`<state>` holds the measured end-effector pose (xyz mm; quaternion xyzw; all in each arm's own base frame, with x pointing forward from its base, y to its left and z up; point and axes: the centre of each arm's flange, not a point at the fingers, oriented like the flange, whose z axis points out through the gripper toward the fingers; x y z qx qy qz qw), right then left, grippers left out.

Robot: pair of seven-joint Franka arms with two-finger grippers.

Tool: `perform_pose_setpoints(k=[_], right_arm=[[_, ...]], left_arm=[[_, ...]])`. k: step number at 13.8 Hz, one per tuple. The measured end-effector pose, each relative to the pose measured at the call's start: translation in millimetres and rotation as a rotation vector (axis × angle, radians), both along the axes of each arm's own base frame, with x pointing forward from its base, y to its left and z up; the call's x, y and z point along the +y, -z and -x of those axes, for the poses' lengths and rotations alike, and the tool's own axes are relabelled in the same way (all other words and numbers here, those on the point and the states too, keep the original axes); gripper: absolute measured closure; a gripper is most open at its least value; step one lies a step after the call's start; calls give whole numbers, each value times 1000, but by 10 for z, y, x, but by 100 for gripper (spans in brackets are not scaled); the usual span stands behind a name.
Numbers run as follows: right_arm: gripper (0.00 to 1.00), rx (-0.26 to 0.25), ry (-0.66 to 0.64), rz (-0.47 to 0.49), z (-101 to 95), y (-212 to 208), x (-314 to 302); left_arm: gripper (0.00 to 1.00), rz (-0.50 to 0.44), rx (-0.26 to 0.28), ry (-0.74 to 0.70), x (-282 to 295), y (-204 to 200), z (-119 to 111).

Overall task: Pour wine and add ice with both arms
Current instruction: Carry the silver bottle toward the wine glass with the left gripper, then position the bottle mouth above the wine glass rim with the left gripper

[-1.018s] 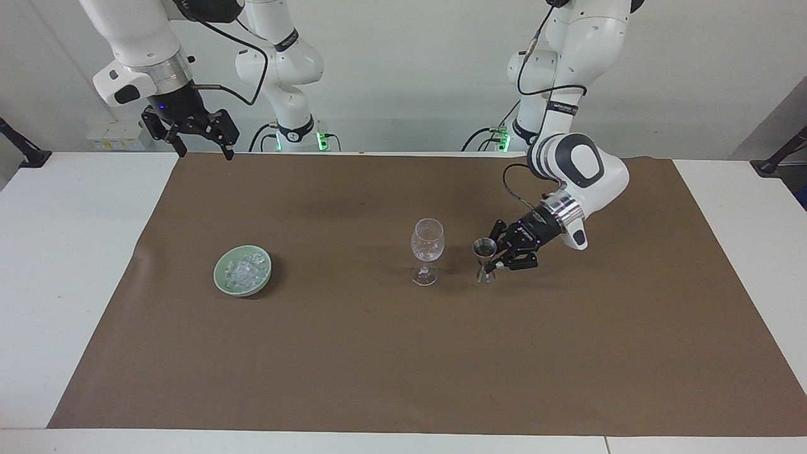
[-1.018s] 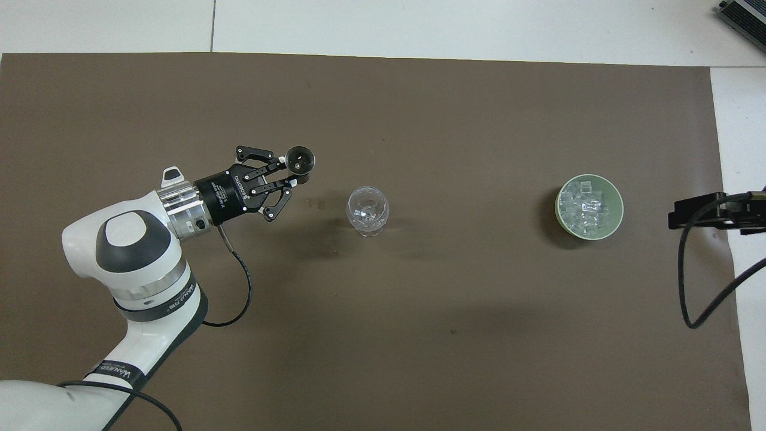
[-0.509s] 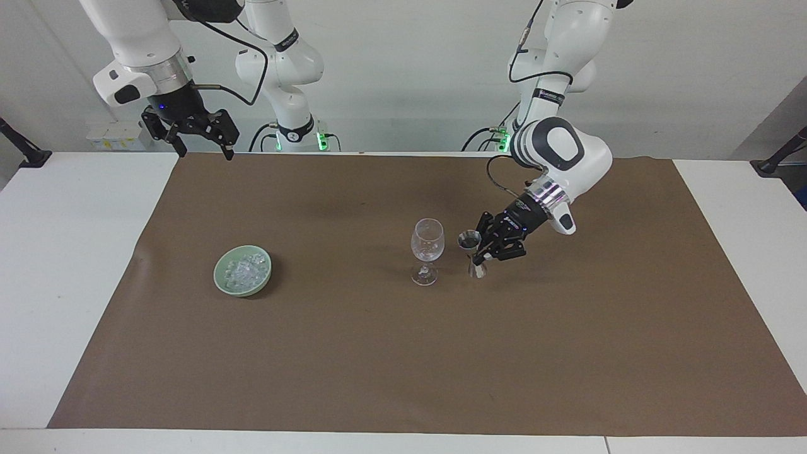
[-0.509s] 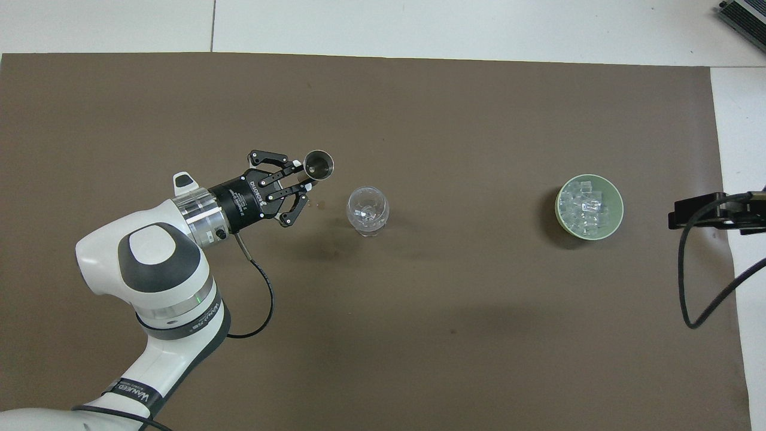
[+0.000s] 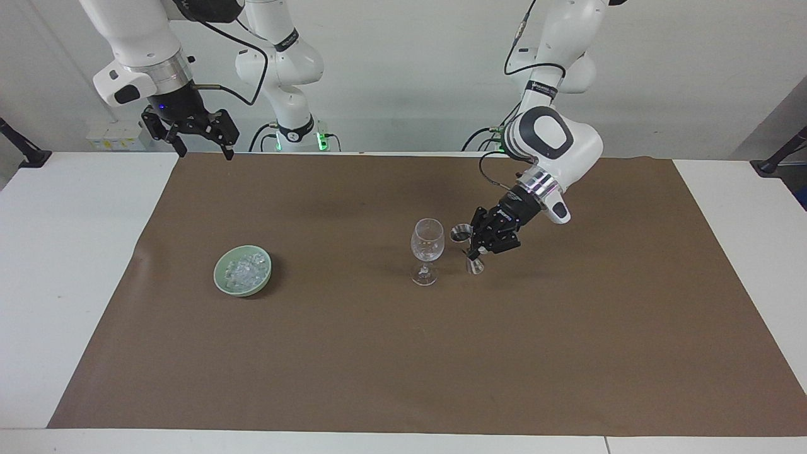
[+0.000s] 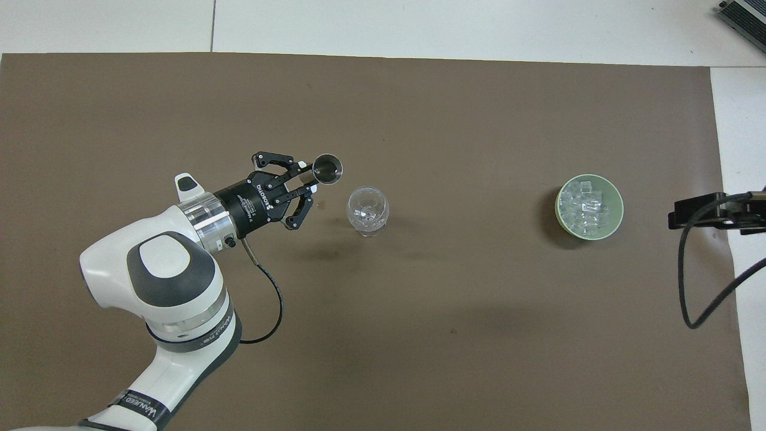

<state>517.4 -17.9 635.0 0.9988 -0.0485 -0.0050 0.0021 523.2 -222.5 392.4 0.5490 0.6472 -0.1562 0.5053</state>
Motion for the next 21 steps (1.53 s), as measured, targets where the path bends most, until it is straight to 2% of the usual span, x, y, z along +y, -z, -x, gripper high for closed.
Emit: perform_pose_setpoints(k=[3,13,21], right_arm=[[0,0,0,0,0,0,0],[0,0,0,0,1,-1,0],[0,0,0,0,1,0,0]], left_arm=[[78,-36,-34,7,-37,-23,30],[78,-116,-86,20,-216,-50,141],[78,-195,-173,45,-266,-121,172]])
